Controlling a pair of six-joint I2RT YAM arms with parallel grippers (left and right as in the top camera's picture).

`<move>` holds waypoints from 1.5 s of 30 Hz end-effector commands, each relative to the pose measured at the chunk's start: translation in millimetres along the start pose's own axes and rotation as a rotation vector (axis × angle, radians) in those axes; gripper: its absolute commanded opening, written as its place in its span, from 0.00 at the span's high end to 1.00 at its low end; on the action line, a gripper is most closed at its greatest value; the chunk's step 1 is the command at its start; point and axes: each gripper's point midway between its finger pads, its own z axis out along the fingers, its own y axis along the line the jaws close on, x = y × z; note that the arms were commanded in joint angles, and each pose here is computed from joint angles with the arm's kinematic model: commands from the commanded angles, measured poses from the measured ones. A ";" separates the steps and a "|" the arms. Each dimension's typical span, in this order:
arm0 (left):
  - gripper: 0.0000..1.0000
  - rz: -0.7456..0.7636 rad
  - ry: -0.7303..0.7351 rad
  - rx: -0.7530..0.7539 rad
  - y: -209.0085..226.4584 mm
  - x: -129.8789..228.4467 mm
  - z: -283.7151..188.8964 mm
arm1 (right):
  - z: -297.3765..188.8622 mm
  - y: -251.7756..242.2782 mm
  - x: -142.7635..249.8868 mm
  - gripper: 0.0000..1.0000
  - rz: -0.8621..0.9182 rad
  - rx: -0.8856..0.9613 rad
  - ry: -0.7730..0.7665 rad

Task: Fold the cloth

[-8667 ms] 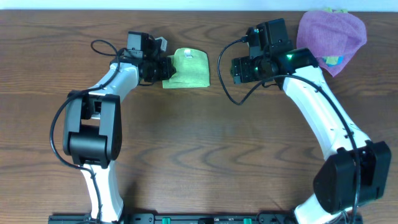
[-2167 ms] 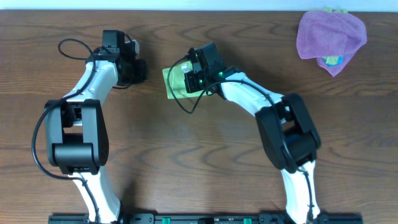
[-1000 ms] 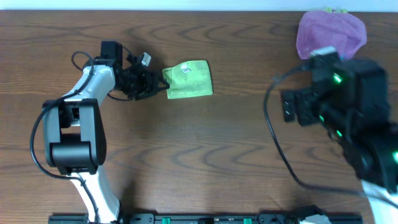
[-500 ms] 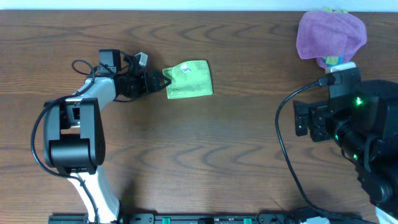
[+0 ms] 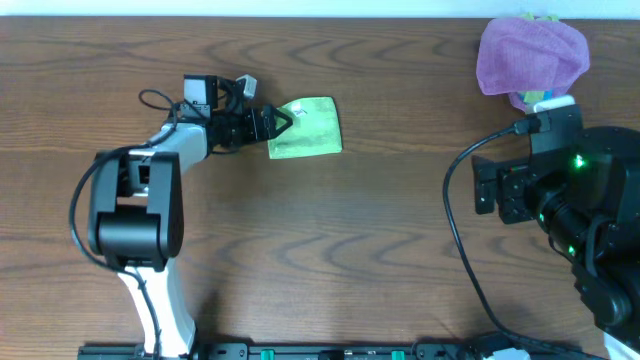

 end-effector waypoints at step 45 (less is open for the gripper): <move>0.26 -0.149 0.215 -0.086 43.2 97.5 75.9 | 244.1 74.3 124.4 0.99 0.199 -0.225 0.501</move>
